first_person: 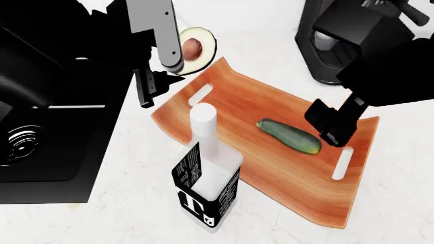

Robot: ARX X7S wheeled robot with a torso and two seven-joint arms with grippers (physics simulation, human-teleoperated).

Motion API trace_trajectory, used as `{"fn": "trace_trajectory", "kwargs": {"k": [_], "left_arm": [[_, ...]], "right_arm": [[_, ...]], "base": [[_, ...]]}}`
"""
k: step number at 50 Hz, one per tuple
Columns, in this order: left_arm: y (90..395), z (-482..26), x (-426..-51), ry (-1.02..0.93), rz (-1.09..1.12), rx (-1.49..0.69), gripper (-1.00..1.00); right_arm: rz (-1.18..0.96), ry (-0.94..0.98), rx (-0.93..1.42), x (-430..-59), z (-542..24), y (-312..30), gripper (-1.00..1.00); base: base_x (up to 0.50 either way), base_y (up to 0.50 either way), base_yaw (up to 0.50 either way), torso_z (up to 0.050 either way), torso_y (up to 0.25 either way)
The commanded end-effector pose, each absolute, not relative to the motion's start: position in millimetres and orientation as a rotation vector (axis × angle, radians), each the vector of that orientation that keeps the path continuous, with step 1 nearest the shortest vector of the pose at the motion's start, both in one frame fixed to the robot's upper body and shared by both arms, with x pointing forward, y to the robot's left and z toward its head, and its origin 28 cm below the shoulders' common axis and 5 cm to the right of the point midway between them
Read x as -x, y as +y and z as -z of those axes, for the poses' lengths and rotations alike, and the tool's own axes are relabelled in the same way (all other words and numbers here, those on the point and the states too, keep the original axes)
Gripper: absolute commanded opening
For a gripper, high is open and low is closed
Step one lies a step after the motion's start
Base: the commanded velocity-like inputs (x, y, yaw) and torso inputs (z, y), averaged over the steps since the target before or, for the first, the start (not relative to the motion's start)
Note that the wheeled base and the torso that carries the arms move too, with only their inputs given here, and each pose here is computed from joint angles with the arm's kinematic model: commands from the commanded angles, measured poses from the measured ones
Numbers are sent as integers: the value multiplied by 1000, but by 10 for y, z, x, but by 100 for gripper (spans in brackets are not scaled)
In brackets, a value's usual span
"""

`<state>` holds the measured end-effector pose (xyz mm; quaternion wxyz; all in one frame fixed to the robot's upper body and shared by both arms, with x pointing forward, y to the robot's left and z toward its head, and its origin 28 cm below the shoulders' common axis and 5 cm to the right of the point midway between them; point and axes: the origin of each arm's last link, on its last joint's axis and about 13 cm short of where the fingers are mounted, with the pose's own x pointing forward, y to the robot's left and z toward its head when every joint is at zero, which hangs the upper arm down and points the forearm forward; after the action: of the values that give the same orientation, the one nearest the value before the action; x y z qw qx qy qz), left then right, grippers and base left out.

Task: Pick up the fruits and vegetables and place them in the sink. Turn on the sink faucet to wash them. Then turn the sink off and put them in the tray.

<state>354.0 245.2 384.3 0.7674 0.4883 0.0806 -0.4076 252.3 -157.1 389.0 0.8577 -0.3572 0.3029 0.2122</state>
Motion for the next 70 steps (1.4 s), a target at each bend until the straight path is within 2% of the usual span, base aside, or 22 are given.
{"fn": "trace_trajectory", "kwargs": {"k": [1,17,32,70], "left_arm": [[2292,-3879,-3752,246,979,-1136,-100],[2033,-3996,-4100,280,1054,-1153,-100],[1840,-3845,-4283,344,1086,-1174,-100],[1688,-3482,-4331,464,1164,-1217,-100]], "right_arm": [[-398,562,732,-2389,-3960,-1625,100],[-355,492,729,-2297,-4031,-1632,100],[-340,468,724,-2241,-4018,-1656,100],[-327,470,714,-2215,-3997,-1682,100]], "base": [[0,0,0,0,0],[0,0,0,0,0],[0,0,0,0,0],[0,0,0,0,1]]}}
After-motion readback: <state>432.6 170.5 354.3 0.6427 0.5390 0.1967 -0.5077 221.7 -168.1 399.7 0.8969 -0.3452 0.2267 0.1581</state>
